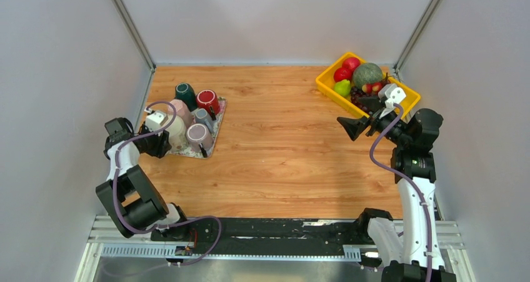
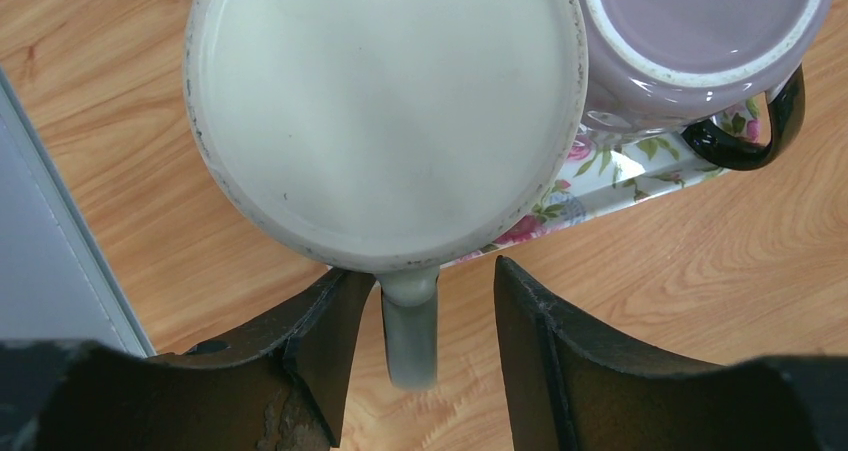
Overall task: Turn the mug right side up
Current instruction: Turn over the cup on the tray.
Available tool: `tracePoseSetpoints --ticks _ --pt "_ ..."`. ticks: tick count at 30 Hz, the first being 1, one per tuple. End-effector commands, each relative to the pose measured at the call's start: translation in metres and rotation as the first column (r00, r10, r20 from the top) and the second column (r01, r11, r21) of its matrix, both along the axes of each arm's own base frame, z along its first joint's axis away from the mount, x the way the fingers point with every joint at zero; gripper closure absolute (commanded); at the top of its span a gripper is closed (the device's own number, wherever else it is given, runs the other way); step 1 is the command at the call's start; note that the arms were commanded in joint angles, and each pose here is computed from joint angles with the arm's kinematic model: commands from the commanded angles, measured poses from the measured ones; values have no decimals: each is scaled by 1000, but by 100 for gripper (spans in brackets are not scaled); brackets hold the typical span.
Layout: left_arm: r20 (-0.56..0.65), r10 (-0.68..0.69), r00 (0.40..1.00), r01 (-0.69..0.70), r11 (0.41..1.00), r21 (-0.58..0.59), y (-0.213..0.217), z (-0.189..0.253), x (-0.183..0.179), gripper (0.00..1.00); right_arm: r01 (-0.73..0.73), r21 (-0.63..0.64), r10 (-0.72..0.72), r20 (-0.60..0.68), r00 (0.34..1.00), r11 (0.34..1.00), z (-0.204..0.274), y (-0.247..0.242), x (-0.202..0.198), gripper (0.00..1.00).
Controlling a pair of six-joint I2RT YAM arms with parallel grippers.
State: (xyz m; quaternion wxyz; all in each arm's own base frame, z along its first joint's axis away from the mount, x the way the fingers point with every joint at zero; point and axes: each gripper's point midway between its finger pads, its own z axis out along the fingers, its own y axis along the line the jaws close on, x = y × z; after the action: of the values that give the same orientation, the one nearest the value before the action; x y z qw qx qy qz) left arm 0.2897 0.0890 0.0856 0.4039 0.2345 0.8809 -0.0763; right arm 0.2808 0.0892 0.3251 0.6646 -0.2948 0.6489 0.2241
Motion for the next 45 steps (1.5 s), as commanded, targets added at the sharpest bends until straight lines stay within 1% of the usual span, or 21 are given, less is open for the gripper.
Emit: tracePoseSetpoints --ticks 1,3,7,9,10,11,12,13,14,15,16,18,23,28,32,38,45 --pt "93 -19 996 21 1000 -23 1 20 20 41 -38 2 38 33 999 999 8 4 -3 0" --pt "96 -14 995 16 1000 -26 2 21 22 42 -41 2 41 33 999 999 8 5 -3 0" --pt "102 -3 995 6 1000 -28 3 22 23 48 -43 2 43 33 999 999 7 5 -3 0" --pt "106 0 994 3 1000 -27 3 22 23 54 -44 3 44 33 998 999 7 5 -4 0" --pt "107 3 994 0 1000 -28 3 23 23 60 -45 4 45 32 998 999 7 5 -4 0" --pt "108 5 994 -3 1000 -26 3 23 24 64 -45 6 45 32 998 999 7 5 -4 0" --pt "108 10 994 -7 1000 -28 3 23 24 72 -49 6 49 32 998 999 7 6 -4 0" --pt "110 14 994 -12 1000 -24 4 24 24 77 -50 8 50 31 998 999 7 6 -5 0" --pt "110 22 994 -19 1000 -25 5 24 24 85 -53 9 53 31 998 999 8 6 -5 0" --pt "110 27 994 -24 999 -23 6 24 25 88 -56 10 55 31 998 998 7 7 -6 0" --pt "111 31 993 -28 999 -22 7 25 25 94 -56 10 55 34 998 998 8 7 -6 0" --pt "112 39 993 -37 999 -17 8 26 25 99 -60 11 60 33 998 998 9 8 -7 0" --pt "135 39 990 -39 999 -1 7 33 23 100 -74 17 73 32 997 997 8 10 -9 0" --pt "209 27 977 -30 999 10 1 51 22 100 -85 22 84 34 996 996 8 11 -11 0" --pt "251 36 967 -34 999 -11 -2 66 25 100 -84 19 84 40 996 996 8 11 -12 0" --pt "275 58 960 -48 998 -41 3 82 25 100 -94 15 94 44 995 995 7 13 -14 0" --pt "292 33 956 -21 999 -43 -4 98 14 100 -105 17 104 43 994 994 6 14 -15 0"
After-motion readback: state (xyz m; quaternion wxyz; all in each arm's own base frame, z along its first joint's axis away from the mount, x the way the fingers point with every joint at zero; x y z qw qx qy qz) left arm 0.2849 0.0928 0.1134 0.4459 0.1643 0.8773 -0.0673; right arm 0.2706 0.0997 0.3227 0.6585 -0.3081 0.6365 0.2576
